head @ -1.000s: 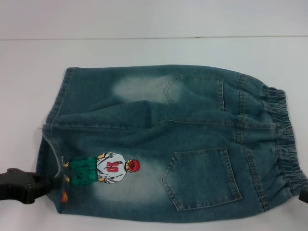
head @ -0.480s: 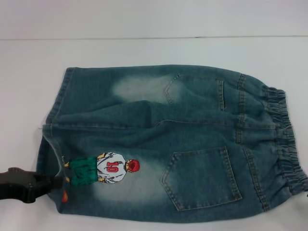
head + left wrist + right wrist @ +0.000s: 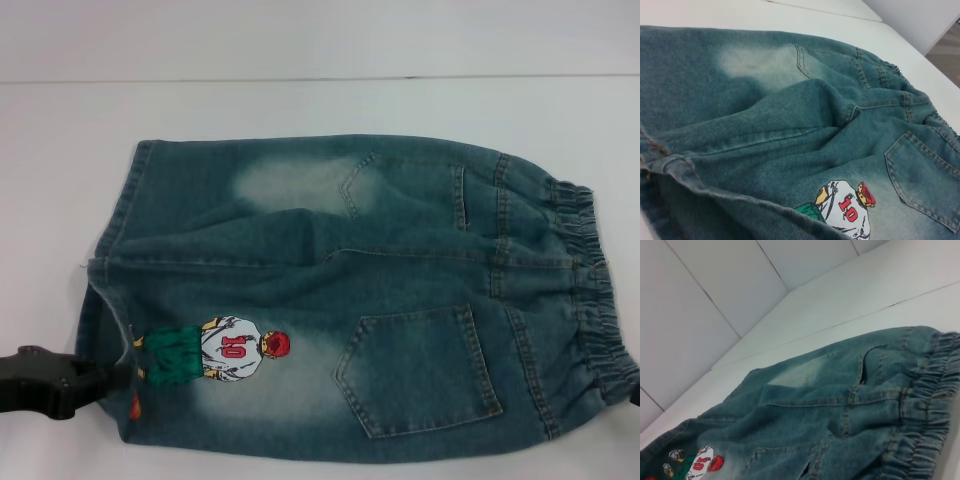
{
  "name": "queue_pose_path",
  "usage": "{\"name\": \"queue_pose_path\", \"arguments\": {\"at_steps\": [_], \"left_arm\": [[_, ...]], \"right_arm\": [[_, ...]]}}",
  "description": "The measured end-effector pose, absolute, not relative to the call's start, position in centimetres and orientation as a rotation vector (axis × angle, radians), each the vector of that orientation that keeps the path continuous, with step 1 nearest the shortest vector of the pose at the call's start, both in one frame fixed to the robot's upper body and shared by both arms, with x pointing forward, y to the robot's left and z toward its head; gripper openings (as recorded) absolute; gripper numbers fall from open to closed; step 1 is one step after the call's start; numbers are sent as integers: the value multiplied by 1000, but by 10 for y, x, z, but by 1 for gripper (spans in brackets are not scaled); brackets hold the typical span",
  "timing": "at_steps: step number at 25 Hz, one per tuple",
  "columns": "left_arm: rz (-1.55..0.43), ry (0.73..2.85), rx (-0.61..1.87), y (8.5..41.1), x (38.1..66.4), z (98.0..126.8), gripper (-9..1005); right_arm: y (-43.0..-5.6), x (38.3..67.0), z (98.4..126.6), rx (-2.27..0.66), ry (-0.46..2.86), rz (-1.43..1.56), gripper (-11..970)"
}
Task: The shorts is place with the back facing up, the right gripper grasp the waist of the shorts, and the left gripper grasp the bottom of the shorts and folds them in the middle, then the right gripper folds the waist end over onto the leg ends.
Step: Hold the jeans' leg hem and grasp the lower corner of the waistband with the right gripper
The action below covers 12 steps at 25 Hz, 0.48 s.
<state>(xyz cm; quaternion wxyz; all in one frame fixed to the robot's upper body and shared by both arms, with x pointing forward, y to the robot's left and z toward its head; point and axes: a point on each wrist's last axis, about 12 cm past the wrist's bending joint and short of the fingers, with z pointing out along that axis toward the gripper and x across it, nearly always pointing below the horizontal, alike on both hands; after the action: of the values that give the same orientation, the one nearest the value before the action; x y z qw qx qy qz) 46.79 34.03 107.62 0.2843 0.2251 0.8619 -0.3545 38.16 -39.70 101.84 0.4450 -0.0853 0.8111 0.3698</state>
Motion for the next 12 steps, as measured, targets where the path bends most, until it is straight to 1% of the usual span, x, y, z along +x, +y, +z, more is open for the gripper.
{"name": "queue_pose_path", "arguments": {"at_steps": [8, 12], "left_arm": [[-949, 2306, 604, 340, 469, 1077, 64], [-951, 2306, 604, 340, 469, 1077, 65]], "right_arm": [[-388, 390, 1017, -246, 2022, 955, 938], [-389, 392, 1017, -229, 2041, 957, 939]]}}
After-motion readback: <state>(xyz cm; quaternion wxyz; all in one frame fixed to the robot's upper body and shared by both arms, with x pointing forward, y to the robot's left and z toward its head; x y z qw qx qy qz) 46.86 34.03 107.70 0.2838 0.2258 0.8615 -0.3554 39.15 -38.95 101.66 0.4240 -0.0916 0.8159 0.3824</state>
